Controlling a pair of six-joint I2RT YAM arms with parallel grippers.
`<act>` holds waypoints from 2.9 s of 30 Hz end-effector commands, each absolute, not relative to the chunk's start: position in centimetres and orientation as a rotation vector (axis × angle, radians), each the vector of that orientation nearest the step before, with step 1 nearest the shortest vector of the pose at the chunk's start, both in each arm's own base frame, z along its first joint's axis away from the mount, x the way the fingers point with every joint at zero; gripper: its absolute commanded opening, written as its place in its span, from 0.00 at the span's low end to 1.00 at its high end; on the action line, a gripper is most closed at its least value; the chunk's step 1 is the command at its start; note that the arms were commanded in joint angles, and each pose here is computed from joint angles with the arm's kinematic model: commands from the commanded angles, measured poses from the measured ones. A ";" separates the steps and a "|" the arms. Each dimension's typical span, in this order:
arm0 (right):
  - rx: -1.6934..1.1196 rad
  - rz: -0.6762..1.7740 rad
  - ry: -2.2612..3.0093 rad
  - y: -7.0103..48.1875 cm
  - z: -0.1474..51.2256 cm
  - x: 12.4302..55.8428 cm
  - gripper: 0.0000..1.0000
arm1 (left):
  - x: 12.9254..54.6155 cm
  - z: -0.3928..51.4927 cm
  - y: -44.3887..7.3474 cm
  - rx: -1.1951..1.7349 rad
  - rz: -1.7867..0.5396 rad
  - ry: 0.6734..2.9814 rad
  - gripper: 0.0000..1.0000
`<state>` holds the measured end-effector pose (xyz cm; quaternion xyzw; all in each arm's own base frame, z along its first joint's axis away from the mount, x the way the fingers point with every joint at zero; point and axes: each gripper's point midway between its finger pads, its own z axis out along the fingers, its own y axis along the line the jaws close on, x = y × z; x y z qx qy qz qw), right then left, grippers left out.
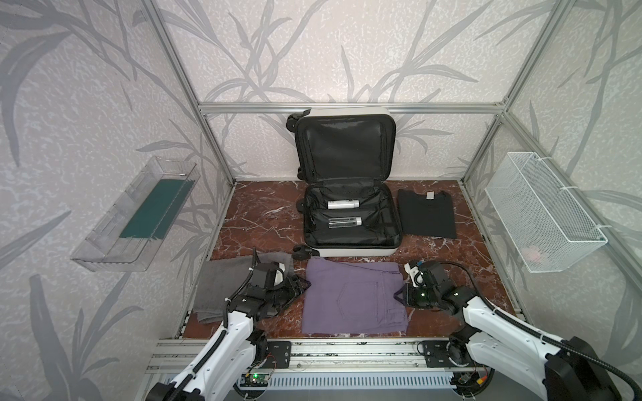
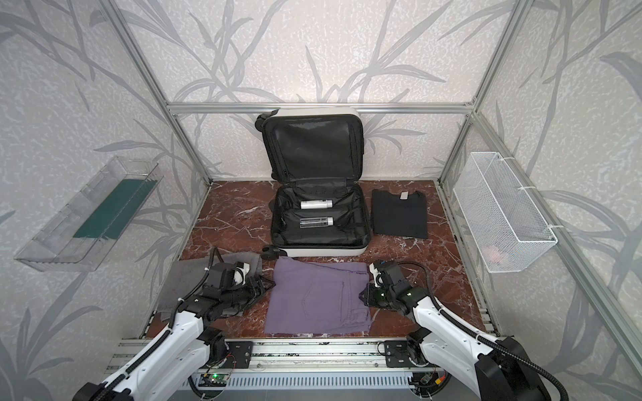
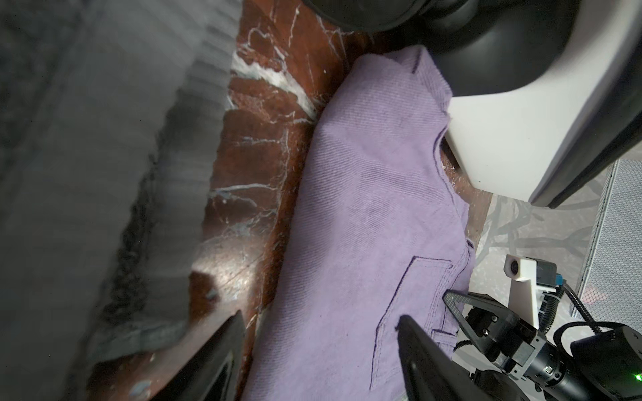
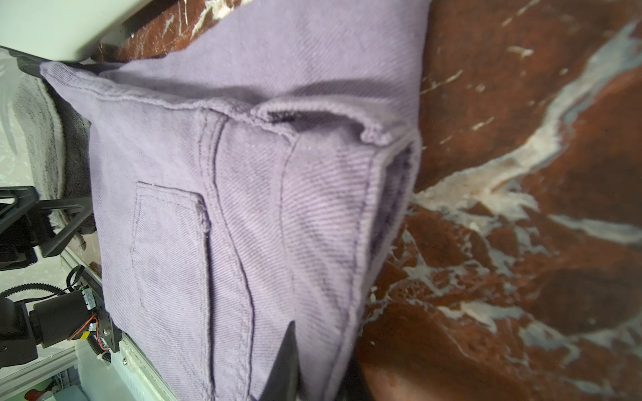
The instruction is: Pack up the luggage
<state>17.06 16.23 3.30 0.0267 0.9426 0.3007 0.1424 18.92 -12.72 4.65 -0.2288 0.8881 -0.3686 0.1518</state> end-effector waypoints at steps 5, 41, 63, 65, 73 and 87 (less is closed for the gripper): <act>0.084 0.872 2.702 16.5 4.3 17.7 0.00 | 19.6 3.5 -13.8 -0.635 -1.123 2.527 0.72; -0.118 1.120 2.422 18.7 21.4 16.9 0.00 | 21.7 25.4 -17.8 -0.324 -1.353 2.191 0.00; -0.098 0.856 2.249 20.8 30.2 36.9 0.00 | 40.8 30.2 -18.4 -0.183 -1.023 2.155 0.00; -0.078 0.850 2.263 20.9 29.4 38.9 0.00 | 42.5 28.9 -18.1 -0.197 -1.002 2.177 0.00; -0.029 0.797 2.363 21.3 23.6 45.9 0.00 | 48.0 23.5 -18.1 -0.221 -0.957 2.259 0.00; -0.006 0.658 2.580 20.2 12.4 49.7 0.00 | 50.2 15.7 -18.0 -0.218 -0.848 2.417 0.00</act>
